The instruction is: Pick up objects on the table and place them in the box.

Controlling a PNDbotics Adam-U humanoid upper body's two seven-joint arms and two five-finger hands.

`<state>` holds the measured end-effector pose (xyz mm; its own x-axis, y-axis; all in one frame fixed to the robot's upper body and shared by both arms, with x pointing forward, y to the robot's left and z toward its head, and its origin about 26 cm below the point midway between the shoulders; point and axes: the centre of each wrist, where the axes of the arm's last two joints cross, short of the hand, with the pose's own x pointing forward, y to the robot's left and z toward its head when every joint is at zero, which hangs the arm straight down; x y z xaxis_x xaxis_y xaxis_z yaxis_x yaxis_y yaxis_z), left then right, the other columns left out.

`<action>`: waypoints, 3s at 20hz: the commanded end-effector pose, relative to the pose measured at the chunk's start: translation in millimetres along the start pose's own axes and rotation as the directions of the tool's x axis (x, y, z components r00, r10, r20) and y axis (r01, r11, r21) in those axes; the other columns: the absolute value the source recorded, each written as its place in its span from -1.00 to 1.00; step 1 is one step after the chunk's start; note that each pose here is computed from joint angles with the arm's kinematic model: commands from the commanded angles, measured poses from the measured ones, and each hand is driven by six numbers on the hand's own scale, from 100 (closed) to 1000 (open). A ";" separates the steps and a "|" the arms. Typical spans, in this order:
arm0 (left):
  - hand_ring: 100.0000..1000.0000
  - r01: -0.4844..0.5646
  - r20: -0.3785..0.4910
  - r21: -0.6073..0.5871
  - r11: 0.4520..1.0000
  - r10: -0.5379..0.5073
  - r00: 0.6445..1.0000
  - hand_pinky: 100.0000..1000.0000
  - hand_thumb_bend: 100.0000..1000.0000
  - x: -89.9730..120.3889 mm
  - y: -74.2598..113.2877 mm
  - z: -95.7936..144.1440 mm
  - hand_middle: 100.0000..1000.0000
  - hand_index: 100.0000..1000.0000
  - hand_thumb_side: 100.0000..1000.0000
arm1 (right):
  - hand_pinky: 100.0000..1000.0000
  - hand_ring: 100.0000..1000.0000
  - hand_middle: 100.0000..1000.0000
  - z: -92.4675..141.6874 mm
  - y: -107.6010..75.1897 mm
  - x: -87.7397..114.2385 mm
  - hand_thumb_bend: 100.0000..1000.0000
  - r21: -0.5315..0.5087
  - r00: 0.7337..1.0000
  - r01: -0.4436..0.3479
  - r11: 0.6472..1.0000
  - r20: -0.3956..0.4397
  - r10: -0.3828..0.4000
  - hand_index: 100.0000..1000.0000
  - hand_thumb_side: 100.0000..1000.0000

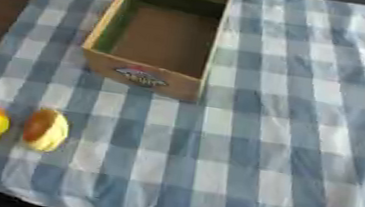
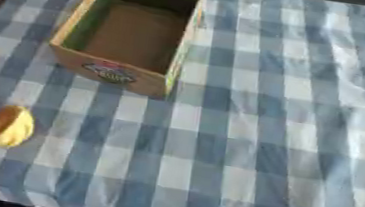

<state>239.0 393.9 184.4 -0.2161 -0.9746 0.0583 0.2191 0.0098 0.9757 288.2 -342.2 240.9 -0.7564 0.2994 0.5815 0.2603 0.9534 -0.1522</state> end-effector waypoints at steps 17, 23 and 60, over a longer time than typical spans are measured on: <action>0.76 0.181 -0.129 -0.051 0.982 -0.186 0.974 0.82 0.26 -20.9 -3.0 -6.4 0.68 0.92 -1.00 | 0.47 0.50 0.05 -5.3 -0.3 7.1 -1.00 0.008 1.000 -0.002 1.000 0.025 0.002 0.37 0.06; 0.72 0.133 -0.081 0.023 0.991 -0.131 0.988 0.76 0.17 -28.6 -9.3 -16.2 0.66 0.89 -1.00 | 0.47 0.50 0.05 -4.6 0.7 6.6 -1.00 0.007 1.000 0.005 1.000 0.021 -0.005 0.37 0.08; 0.09 -0.001 0.303 0.398 0.917 -0.130 0.944 0.29 -0.61 43.9 84.1 -43.5 -0.06 -0.04 -1.00 | 0.48 0.51 0.05 -5.1 3.1 6.7 -1.00 0.018 1.000 0.021 1.000 0.021 -0.021 0.37 0.10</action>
<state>295.3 345.8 240.7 -0.5033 -0.8626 0.0501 -0.1413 0.1394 0.9801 290.0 -337.4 238.7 -0.7577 0.2654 0.5961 0.2332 0.9634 -0.1324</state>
